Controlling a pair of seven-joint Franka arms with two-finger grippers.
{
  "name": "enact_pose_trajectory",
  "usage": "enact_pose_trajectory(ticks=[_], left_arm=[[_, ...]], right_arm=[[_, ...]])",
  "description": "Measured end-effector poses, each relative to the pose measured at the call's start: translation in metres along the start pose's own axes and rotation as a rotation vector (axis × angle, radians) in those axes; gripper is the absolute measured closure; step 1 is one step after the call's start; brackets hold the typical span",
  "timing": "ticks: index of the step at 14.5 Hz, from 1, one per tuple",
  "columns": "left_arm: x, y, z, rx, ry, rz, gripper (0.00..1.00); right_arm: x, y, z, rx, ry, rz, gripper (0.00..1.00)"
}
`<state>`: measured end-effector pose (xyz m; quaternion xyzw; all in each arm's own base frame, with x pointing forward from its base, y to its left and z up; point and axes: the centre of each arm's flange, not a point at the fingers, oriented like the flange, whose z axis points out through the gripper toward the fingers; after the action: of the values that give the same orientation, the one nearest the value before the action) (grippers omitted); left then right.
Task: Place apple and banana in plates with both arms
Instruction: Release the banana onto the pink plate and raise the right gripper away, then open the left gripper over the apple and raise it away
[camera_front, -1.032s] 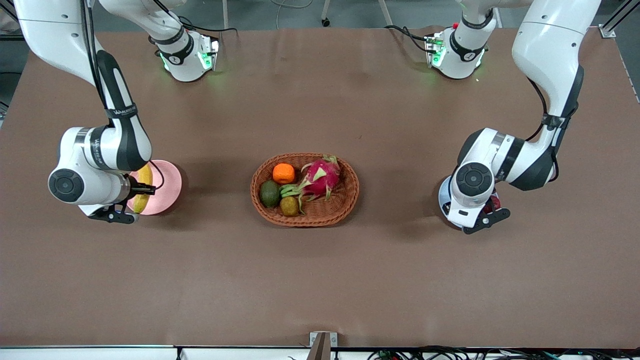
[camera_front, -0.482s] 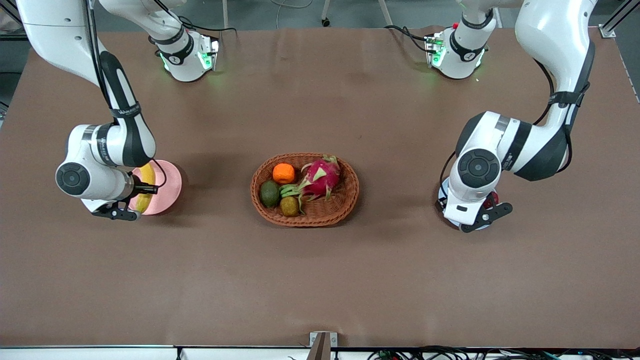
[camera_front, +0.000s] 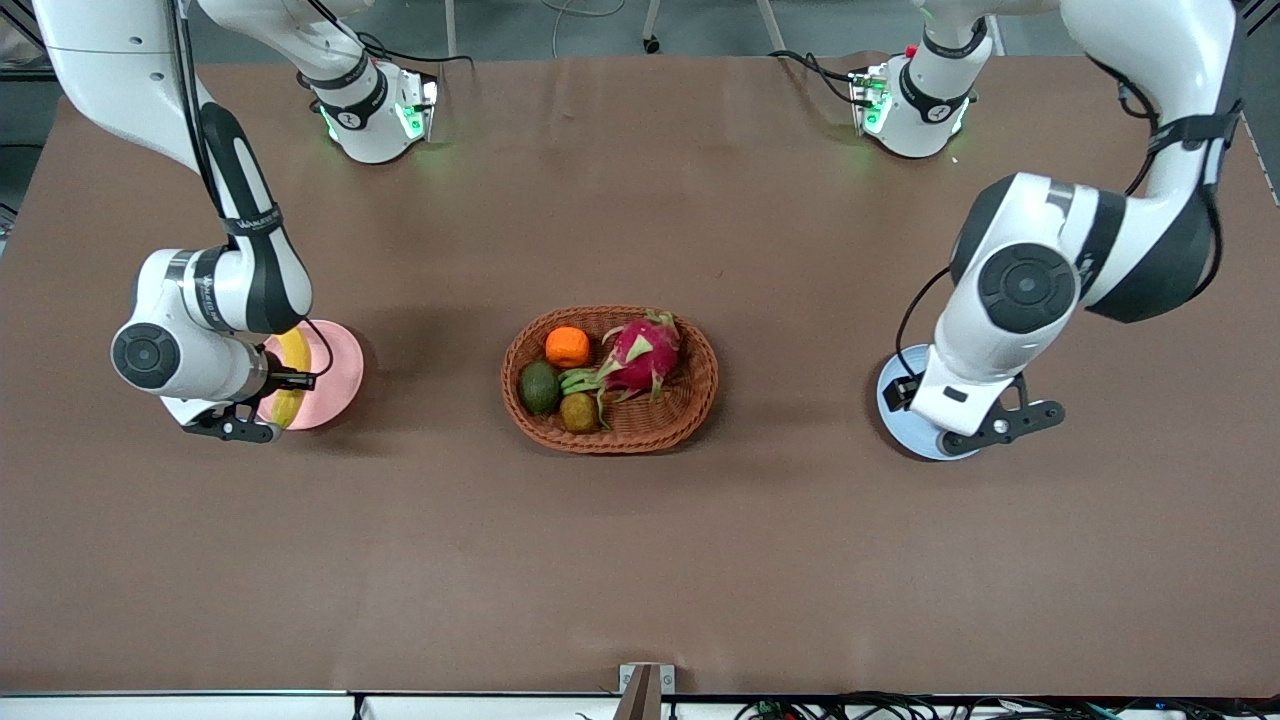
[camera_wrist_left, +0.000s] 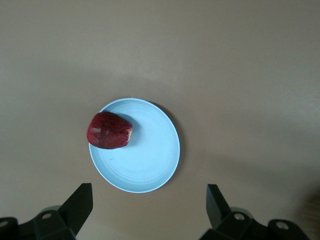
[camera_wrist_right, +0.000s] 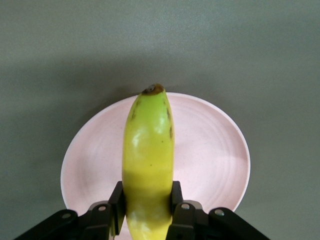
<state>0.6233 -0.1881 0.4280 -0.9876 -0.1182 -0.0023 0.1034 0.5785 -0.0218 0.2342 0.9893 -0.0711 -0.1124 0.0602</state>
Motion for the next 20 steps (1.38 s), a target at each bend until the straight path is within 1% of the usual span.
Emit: enact_pose_trajectory(ticks=[1, 2, 3, 5, 6, 7, 8, 10, 11, 13, 15, 16, 18, 20], left_arm=[[0.000, -0.004, -0.010, -0.006, 0.015, 0.004, 0.00], [-0.002, -0.006, -0.021, -0.012, 0.031, 0.014, 0.00], [-0.004, -0.007, -0.033, -0.025, 0.043, 0.027, 0.00], [-0.009, -0.010, -0.053, -0.062, 0.049, 0.051, 0.00], [-0.010, -0.013, -0.060, -0.073, 0.053, 0.061, 0.00], [-0.011, -0.016, -0.066, -0.085, 0.056, 0.069, 0.00], [-0.011, -0.020, -0.070, -0.096, 0.057, 0.075, 0.00], [-0.011, -0.024, -0.078, -0.112, 0.061, 0.079, 0.00], [-0.012, -0.025, -0.081, -0.115, 0.065, 0.078, 0.00], [-0.014, -0.024, -0.084, -0.117, 0.069, 0.079, 0.00], [-0.014, -0.024, -0.084, -0.117, 0.070, 0.080, 0.00], [-0.014, -0.024, -0.085, -0.117, 0.070, 0.080, 0.00], [-0.014, -0.024, -0.085, -0.118, 0.070, 0.080, 0.00], [-0.014, -0.024, -0.086, -0.118, 0.072, 0.086, 0.00]], right_arm=[[0.000, 0.000, 0.001, 0.000, -0.001, 0.000, 0.60], [0.000, 0.000, 0.001, 0.000, 0.000, 0.002, 0.56], [0.000, 0.000, 0.000, 0.000, 0.001, 0.003, 0.45], [0.000, 0.001, 0.000, 0.001, 0.003, 0.005, 0.28], [0.000, 0.001, 0.000, 0.001, 0.003, 0.005, 0.17], [0.000, 0.001, 0.000, 0.001, 0.004, 0.006, 0.07], [0.001, 0.001, -0.004, 0.002, 0.010, 0.006, 0.00], [0.002, 0.001, -0.029, 0.011, 0.029, 0.007, 0.00], [0.003, 0.001, -0.055, 0.017, 0.035, 0.006, 0.00], [0.001, 0.004, -0.125, 0.031, 0.052, 0.006, 0.00], [-0.006, 0.010, -0.205, 0.043, 0.082, 0.009, 0.00], [-0.011, 0.013, -0.242, 0.049, 0.109, 0.011, 0.00], [-0.018, 0.020, -0.304, 0.060, 0.184, 0.008, 0.00], [-0.023, 0.026, -0.345, 0.066, 0.253, -0.004, 0.00]])
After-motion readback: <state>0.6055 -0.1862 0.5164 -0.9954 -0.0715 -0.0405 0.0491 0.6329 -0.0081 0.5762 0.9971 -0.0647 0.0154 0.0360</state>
